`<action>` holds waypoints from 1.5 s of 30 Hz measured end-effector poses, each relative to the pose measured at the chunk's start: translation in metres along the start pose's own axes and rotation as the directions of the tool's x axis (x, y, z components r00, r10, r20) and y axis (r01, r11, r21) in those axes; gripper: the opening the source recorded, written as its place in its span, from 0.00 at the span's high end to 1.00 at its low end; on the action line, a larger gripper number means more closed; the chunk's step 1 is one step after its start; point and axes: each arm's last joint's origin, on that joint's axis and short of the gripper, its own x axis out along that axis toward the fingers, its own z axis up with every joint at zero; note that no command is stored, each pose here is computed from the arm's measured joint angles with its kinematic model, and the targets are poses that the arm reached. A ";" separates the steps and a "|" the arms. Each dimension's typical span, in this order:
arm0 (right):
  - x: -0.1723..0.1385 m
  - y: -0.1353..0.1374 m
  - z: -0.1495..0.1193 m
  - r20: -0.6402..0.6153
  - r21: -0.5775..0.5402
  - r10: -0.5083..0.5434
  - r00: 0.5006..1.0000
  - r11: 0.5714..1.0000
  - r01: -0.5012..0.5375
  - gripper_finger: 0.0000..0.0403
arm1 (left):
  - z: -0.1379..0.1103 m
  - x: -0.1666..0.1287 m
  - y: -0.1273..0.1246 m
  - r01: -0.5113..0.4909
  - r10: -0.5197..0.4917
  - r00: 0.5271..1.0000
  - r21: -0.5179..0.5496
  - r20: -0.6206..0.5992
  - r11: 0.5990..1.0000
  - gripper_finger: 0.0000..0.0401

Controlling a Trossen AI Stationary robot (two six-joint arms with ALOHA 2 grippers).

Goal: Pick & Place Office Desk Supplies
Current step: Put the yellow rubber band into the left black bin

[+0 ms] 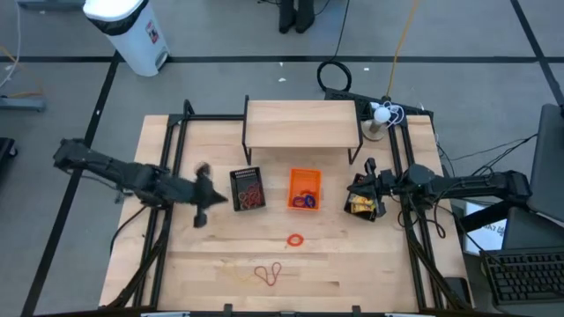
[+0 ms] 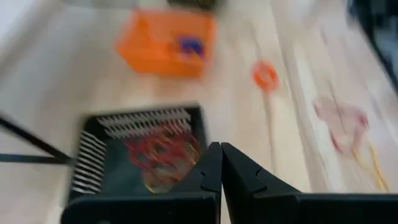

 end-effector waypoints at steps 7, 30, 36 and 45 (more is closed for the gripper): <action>0.000 0.000 -0.001 -0.006 0.001 0.000 1.000 1.000 0.000 0.99 | 0.008 0.039 -0.038 0.052 -0.003 0.926 0.118 -0.377 0.992 0.91; 0.000 0.000 -0.004 -0.037 0.016 -0.001 0.999 1.000 0.002 0.99 | -0.027 0.094 -0.127 0.361 -0.233 0.847 0.195 -0.478 0.912 0.48; 0.000 0.000 -0.004 -0.037 0.017 -0.001 0.999 1.000 0.002 0.99 | -0.043 0.090 -0.144 0.313 -0.152 0.875 0.299 -0.459 0.902 0.48; 0.000 0.000 -0.004 -0.038 0.031 -0.002 0.999 1.000 0.003 0.99 | -0.055 0.119 -0.169 0.349 -0.098 0.851 0.418 -0.515 0.839 0.48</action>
